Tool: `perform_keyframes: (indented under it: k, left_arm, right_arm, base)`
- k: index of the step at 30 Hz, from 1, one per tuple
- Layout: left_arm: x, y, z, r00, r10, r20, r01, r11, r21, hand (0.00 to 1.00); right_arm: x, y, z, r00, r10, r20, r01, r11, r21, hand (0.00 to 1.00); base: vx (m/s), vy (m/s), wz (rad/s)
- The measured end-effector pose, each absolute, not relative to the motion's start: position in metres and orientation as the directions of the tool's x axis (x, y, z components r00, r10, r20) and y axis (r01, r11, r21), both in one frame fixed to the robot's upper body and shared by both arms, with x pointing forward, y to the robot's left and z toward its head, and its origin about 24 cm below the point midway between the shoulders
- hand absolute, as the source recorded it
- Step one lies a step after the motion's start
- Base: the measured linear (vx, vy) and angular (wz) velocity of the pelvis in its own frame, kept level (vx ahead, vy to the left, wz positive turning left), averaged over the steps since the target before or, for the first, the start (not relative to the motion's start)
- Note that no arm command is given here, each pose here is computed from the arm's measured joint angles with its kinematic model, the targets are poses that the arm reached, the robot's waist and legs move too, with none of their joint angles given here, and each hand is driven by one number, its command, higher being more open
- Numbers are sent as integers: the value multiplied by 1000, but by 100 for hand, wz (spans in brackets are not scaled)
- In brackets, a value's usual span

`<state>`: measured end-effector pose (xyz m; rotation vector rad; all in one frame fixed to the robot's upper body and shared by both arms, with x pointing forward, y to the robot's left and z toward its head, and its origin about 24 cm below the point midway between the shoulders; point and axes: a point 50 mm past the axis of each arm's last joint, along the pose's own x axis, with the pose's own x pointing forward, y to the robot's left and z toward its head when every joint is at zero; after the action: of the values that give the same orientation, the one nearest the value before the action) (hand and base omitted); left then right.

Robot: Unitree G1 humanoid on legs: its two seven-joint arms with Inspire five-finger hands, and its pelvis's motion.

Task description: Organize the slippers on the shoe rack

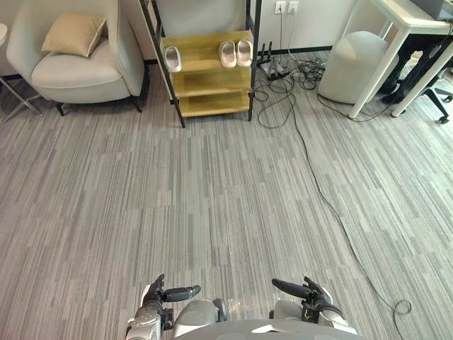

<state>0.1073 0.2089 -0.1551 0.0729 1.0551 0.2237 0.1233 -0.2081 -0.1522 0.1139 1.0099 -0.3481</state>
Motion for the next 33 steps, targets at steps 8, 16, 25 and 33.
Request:
perform_keyframes:
  k: [8,16,25,33]
  left_arm:
    - [114,183,-158,481,161,-862,-170,981,88,100]
    - [127,188,-150,525,205,-826,-302,952,45,100]
    - [136,197,-147,550,205,-810,-223,970,95,100]
    - [127,194,-153,509,179,-842,-140,982,124,100]
  right_arm:
    - [131,-211,-149,502,-253,-827,379,924,-53,100]
    - [113,-210,-152,471,-261,-843,420,907,-46,100]
    - [101,-191,-162,406,-211,-889,425,905,-21,100]
    - [106,-195,-160,424,-215,-880,424,905,-17,100]
  base:
    - [427,-284,42]
    - [289,-152,40]
    - [415,142,-14]
    - [364,139,-13]
